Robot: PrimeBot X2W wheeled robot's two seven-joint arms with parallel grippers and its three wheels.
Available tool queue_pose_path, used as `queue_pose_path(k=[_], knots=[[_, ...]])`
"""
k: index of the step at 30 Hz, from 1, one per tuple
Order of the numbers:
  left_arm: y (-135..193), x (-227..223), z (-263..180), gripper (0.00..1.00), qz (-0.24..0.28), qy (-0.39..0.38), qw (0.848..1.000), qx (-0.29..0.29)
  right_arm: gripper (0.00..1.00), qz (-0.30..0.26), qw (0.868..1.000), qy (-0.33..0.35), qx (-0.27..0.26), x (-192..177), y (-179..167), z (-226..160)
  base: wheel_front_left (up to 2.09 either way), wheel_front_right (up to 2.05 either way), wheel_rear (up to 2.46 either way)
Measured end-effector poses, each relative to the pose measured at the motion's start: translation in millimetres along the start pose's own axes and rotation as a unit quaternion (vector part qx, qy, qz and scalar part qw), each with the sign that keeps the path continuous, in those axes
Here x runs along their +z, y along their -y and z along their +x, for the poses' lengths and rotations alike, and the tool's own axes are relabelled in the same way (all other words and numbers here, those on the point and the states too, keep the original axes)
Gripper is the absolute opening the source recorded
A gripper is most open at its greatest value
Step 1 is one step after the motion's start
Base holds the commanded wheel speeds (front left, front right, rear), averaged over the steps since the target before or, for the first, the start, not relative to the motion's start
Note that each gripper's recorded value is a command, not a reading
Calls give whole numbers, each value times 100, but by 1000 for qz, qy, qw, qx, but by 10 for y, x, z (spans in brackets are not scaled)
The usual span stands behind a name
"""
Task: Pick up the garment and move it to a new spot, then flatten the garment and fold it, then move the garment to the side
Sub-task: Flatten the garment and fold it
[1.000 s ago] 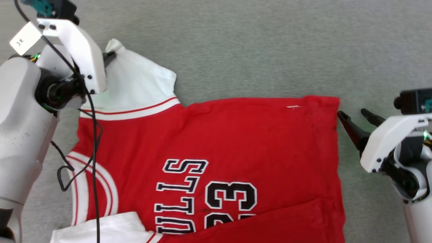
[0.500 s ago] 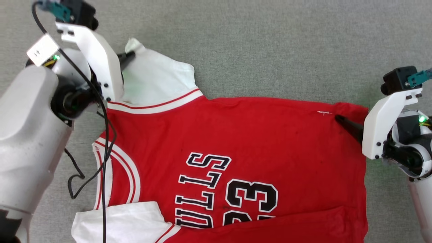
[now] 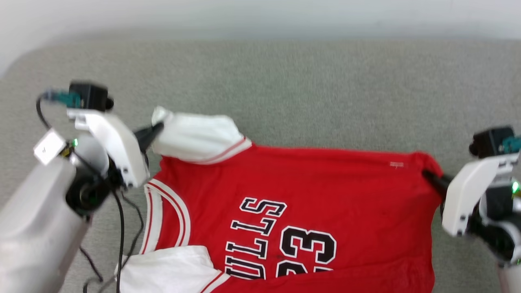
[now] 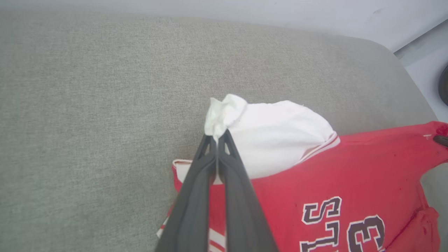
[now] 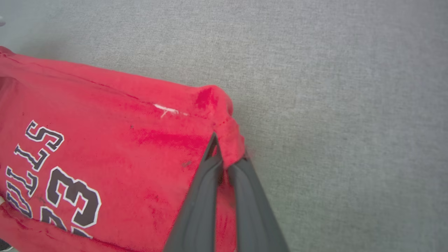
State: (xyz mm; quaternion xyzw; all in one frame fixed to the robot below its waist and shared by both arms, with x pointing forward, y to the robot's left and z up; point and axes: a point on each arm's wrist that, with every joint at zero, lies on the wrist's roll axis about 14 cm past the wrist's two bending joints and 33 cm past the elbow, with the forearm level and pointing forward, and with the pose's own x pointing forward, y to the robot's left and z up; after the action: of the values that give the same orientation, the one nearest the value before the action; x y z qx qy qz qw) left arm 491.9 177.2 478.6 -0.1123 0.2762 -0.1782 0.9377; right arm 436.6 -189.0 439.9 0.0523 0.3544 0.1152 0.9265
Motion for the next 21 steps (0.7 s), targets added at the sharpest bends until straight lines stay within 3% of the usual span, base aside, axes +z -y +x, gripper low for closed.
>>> queue_pose_path(k=[11, 21], knots=[[40, -803, -748, 0, -74, -1, 997, 35, 0, 47, 999, -7, 7, -625, -199, -396, 0, 0, 0], [54, -1630, -1232, 0, -165, -48, 982, 79, 0, 93, 995, -31, -6, -1124, -192, -580, 0, 0, 0]])
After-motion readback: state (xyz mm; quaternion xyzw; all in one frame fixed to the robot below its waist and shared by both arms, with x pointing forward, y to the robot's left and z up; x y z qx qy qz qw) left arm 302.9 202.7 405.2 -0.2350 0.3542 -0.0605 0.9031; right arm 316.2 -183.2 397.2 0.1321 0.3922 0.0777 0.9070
